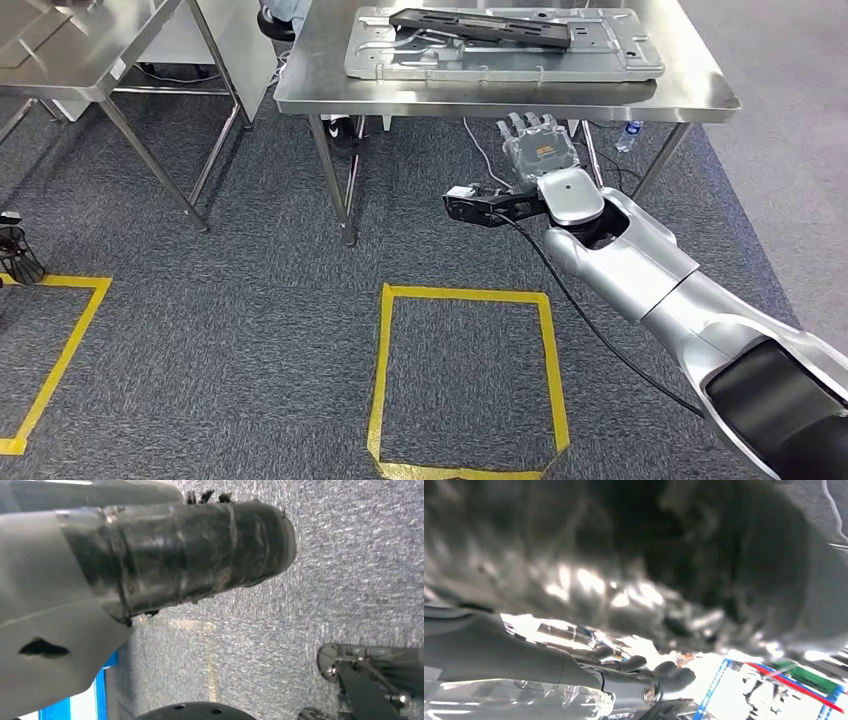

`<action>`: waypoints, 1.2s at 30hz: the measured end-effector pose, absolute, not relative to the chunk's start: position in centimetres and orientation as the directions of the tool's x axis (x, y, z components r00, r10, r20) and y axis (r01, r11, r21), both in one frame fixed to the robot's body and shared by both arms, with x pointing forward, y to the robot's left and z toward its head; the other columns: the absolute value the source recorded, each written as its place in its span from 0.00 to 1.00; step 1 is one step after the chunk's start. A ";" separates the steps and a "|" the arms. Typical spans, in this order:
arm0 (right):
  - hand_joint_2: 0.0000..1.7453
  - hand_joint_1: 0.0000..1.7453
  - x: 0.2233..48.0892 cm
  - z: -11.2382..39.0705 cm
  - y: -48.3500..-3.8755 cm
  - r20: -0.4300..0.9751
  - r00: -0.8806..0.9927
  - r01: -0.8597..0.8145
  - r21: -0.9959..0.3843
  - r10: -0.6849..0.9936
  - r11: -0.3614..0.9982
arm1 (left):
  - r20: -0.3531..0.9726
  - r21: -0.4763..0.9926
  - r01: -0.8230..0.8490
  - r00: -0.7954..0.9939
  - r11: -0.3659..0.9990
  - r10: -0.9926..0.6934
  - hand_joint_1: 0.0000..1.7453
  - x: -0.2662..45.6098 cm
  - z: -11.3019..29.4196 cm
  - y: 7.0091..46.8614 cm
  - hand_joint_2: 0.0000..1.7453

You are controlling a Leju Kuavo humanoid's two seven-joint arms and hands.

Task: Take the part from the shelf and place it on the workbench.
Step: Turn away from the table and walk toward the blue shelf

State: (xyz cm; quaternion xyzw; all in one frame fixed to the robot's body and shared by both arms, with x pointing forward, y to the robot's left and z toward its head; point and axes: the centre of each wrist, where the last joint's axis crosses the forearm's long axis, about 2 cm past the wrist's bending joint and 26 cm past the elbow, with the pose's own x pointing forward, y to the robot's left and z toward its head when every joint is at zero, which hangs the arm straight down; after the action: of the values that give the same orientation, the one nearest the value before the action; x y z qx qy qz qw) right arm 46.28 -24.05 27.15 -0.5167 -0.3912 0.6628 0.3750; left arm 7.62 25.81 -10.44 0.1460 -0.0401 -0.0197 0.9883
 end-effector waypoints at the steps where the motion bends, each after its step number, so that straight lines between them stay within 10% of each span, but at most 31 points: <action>1: 0.00 0.00 46.2 27.0 -24.1 -0.390 -0.186 -0.097 -0.906 0.902 -0.411 | 0.073 0.291 0.023 0.996 0.956 -0.046 0.00 7.5 -10.5 25.8 0.75; 2: 0.00 0.00 46.1 26.8 -24.1 -0.388 -0.187 -0.103 -0.906 0.903 -0.410 | 0.071 0.292 0.020 0.997 0.956 -0.042 0.00 7.4 -10.5 25.8 1.00; 12: 0.00 0.00 45.9 26.2 -24.6 -0.389 -0.173 -0.143 -0.899 0.905 -0.414 | 0.065 0.298 0.007 0.998 0.955 -0.028 0.00 7.4 -10.5 25.9 1.00; 16: 1.00 0.00 45.9 26.2 -24.9 -0.390 -0.170 -0.143 -0.899 0.905 -0.414 | 0.065 0.301 0.006 0.998 0.954 -0.026 0.00 7.5 -10.5 26.0 1.00; 25: 1.00 0.00 44.5 22.3 -26.6 -0.241 -0.145 -0.183 -0.947 0.960 -0.266 | 0.049 0.316 0.008 0.998 0.949 -0.025 0.00 7.1 -10.5 26.0 1.00; 26: 0.75 0.00 44.2 21.8 -26.8 -0.224 -0.139 -0.183 -0.952 0.965 -0.247 | 0.046 0.318 0.009 0.999 0.948 -0.025 0.00 7.1 -10.5 26.0 1.00; 29: 0.00 0.00 43.7 20.6 -27.5 -0.153 -0.116 -0.183 -0.968 0.981 -0.173 | 0.054 0.324 0.004 0.998 0.946 -0.023 0.00 7.1 -10.5 26.2 0.25; 30: 0.00 0.00 43.3 19.8 -27.9 -0.111 -0.105 -0.186 -0.974 0.988 -0.129 | 0.061 0.324 0.000 0.998 0.946 -0.021 0.00 7.1 -10.5 26.2 0.00; 36: 0.00 0.00 35.8 7.1 -33.5 0.391 0.158 -0.195 -0.888 0.907 0.417 | 0.067 0.314 -0.071 0.996 0.947 0.052 0.00 6.9 -10.6 25.9 0.00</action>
State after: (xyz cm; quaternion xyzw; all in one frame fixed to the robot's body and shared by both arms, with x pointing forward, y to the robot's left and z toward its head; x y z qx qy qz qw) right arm 35.82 -33.51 7.10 -0.3531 -0.5041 0.4084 0.6741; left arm 6.86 25.95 -10.55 0.1599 -0.0287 0.0312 0.9862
